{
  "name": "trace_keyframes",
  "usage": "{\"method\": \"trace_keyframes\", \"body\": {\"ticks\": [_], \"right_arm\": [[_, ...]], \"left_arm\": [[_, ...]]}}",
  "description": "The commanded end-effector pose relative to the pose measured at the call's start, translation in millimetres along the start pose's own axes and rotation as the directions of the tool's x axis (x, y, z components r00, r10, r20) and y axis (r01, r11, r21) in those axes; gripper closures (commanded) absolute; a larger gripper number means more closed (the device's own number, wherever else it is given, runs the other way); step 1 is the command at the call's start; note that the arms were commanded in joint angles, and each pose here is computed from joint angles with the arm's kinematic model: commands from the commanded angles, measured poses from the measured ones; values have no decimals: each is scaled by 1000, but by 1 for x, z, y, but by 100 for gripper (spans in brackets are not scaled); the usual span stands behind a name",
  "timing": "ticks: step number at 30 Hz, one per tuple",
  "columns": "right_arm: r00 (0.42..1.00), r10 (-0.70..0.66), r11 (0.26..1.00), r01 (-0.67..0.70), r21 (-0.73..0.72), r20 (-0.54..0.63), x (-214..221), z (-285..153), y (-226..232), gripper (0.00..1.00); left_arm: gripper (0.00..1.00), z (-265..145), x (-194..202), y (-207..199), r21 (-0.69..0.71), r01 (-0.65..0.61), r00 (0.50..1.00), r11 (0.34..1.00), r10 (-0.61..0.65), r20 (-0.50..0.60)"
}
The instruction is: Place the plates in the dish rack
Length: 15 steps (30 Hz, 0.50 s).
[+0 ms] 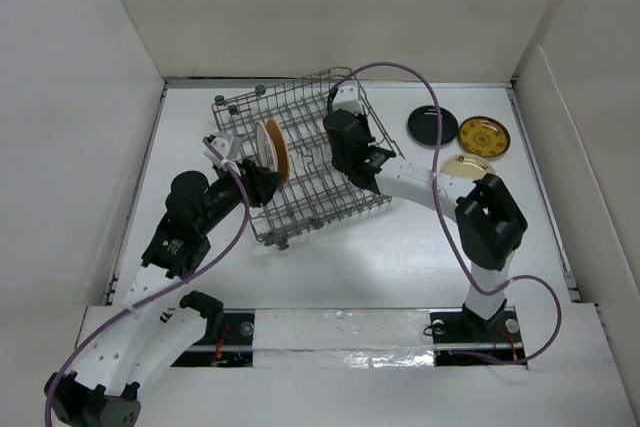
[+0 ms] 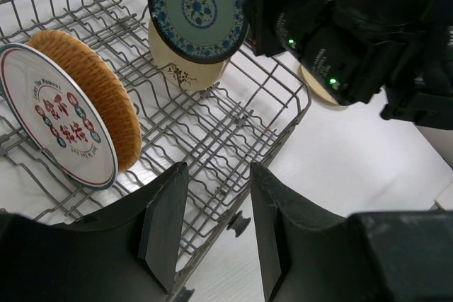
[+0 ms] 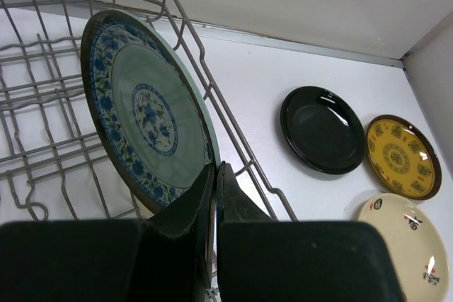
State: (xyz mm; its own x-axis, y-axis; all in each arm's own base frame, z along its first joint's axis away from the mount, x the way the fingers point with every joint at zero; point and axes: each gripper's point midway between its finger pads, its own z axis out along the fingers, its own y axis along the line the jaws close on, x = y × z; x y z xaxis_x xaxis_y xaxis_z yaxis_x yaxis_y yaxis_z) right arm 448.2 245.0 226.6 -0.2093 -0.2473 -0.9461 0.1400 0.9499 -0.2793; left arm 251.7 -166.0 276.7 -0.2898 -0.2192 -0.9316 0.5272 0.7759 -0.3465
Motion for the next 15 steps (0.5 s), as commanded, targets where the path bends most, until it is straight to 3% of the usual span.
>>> {"method": "trace_keyframes", "body": {"ticks": [1,15], "right_arm": [[999,-23,997,20,80,36,-22,2,0,100],[995,-78,997,79,18,-55,33,3,53,100]], "left_arm": [[63,-5,-26,-9,26,-30,997,999,28,74],[63,-6,-26,-10,27,-30,997,999,27,78]]}}
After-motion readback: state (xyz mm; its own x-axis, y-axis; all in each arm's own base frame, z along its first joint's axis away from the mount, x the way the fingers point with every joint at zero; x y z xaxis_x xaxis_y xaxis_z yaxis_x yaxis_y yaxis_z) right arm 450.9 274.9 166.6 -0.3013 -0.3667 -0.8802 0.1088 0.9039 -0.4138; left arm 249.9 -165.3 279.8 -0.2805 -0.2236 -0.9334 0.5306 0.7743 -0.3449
